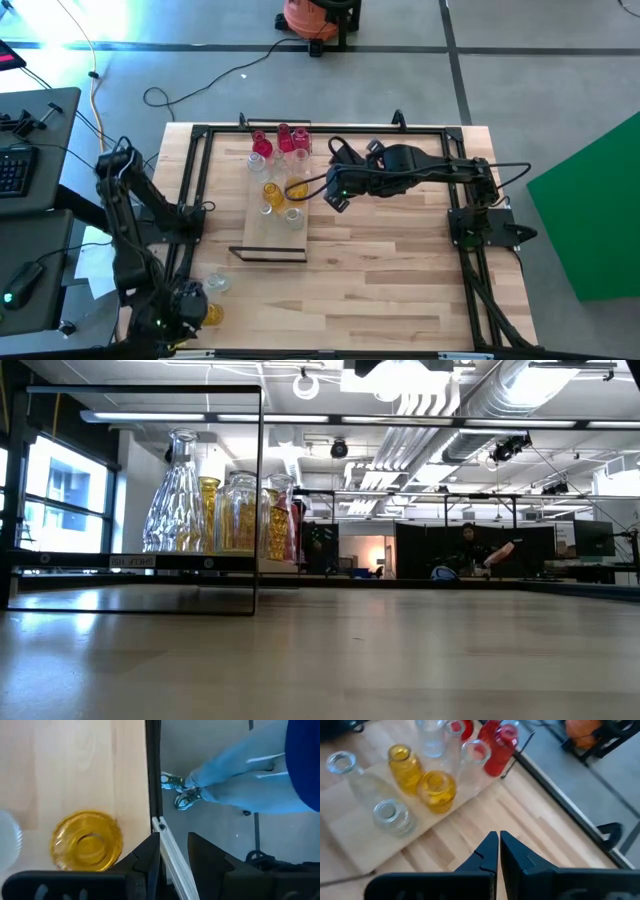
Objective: Sort vases onto shelf
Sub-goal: Put the yellow vase on the shelf aligned with the other yellow vase
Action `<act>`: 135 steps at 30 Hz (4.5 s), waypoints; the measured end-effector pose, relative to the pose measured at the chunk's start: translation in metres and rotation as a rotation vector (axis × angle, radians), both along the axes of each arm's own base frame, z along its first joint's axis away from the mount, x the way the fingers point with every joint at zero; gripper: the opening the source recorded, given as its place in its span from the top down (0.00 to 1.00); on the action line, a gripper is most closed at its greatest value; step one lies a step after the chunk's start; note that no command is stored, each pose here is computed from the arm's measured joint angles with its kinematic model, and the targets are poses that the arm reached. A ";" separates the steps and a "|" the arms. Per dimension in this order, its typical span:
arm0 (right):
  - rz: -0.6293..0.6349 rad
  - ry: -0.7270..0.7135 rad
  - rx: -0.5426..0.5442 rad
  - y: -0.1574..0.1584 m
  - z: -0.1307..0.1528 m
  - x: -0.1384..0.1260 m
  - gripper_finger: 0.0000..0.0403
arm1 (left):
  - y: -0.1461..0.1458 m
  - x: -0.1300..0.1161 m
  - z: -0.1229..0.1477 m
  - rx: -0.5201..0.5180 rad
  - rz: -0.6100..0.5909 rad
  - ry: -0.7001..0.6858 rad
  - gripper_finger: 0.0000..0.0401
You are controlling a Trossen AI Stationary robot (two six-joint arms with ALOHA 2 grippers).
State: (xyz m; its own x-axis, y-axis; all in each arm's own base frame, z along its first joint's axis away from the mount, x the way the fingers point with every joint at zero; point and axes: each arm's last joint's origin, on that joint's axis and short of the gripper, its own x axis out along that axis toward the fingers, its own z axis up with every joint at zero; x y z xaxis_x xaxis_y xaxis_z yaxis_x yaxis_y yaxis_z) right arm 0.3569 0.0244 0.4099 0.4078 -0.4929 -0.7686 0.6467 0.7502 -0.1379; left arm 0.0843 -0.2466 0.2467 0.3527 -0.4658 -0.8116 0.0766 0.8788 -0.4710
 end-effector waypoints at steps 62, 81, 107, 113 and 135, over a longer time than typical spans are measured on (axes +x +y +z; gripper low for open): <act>0.101 0.058 -0.001 0.028 -0.002 -0.007 1.00 | 0.015 0.011 -0.014 0.140 -0.003 0.167 0.47; 0.100 0.057 -0.002 0.028 -0.002 -0.007 1.00 | -0.006 0.025 -0.024 0.060 0.020 0.128 0.44; 0.100 0.057 -0.002 0.028 -0.002 -0.007 1.00 | 0.001 0.019 -0.032 0.134 0.020 0.239 0.44; 0.101 0.057 -0.002 0.028 -0.002 -0.007 1.00 | 0.002 0.019 -0.033 0.152 0.017 0.241 0.44; 0.102 0.058 0.001 0.028 -0.002 -0.007 1.00 | -0.009 0.032 -0.071 0.276 -0.070 0.323 0.33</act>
